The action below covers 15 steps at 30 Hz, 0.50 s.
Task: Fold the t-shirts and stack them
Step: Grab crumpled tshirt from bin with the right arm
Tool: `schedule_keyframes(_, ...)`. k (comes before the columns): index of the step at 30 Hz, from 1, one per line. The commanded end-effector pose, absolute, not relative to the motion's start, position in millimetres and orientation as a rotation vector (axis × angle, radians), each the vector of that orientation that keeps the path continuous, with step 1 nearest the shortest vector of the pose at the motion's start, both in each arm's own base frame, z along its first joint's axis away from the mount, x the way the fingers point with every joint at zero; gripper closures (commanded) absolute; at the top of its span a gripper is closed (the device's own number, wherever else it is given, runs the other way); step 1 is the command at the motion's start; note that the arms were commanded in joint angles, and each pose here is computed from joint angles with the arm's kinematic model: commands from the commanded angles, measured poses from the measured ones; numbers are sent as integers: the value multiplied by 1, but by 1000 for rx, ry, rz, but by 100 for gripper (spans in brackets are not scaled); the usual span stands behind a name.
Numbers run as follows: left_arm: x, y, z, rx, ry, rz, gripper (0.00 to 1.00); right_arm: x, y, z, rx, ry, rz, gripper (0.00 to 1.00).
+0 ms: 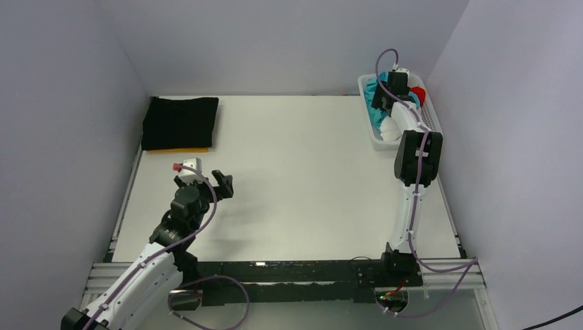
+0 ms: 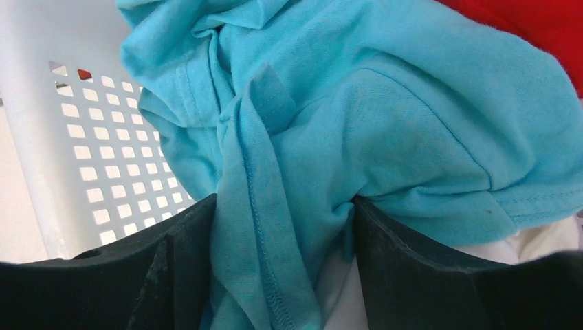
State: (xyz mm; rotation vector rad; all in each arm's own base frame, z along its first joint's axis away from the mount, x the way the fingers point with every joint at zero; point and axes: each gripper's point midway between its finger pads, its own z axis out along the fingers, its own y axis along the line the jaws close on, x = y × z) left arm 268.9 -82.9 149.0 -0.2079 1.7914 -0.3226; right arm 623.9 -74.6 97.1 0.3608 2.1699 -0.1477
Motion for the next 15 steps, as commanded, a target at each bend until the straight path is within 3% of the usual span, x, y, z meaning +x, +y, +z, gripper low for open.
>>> schedule_keyframes(1, 275, -87, 172, -222, 1727, -359, 1, 638, -75, 150, 250, 2061, -193, 30)
schedule_keyframes(10, 276, -88, 168, -218, 1739, -361, 1, 637, -75, 157, 155, 2062, -341, 31)
schedule_keyframes(15, 277, -88, 167, -218, 1744, -358, 0, 640, -69, 151, 139, 2074, -341, 46)
